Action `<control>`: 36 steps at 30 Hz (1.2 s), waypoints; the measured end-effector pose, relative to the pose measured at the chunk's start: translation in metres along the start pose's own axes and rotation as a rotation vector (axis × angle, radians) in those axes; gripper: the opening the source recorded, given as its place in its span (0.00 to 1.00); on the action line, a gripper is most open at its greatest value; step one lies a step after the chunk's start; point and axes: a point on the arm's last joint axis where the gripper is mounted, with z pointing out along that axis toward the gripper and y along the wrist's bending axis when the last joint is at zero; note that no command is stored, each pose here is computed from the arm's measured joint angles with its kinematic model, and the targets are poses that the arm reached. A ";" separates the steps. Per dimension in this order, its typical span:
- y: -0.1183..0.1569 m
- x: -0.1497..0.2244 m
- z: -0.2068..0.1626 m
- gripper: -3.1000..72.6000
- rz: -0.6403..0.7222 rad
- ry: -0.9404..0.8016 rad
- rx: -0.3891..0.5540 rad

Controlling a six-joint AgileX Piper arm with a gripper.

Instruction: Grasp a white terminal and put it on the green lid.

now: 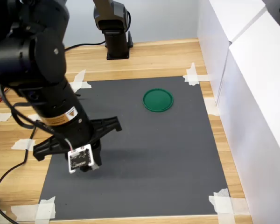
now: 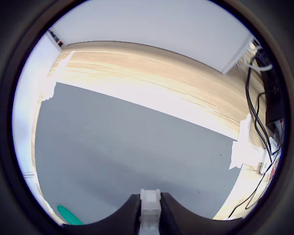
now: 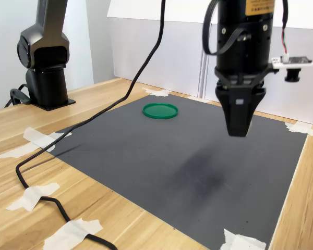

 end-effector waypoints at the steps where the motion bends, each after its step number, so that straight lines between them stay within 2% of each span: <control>1: 0.008 0.001 -0.005 0.17 -0.015 -0.002 -0.004; 5: 0.041 0.012 -0.015 0.17 -0.069 0.024 -0.038; 11: 0.099 0.050 -0.017 0.17 -0.170 0.101 -0.097; 20: 0.160 0.110 -0.007 0.17 -0.293 0.135 -0.141; 27: 0.177 0.146 0.011 0.17 -0.310 0.133 -0.159; 36: 0.177 0.149 0.021 0.17 -0.287 0.058 -0.148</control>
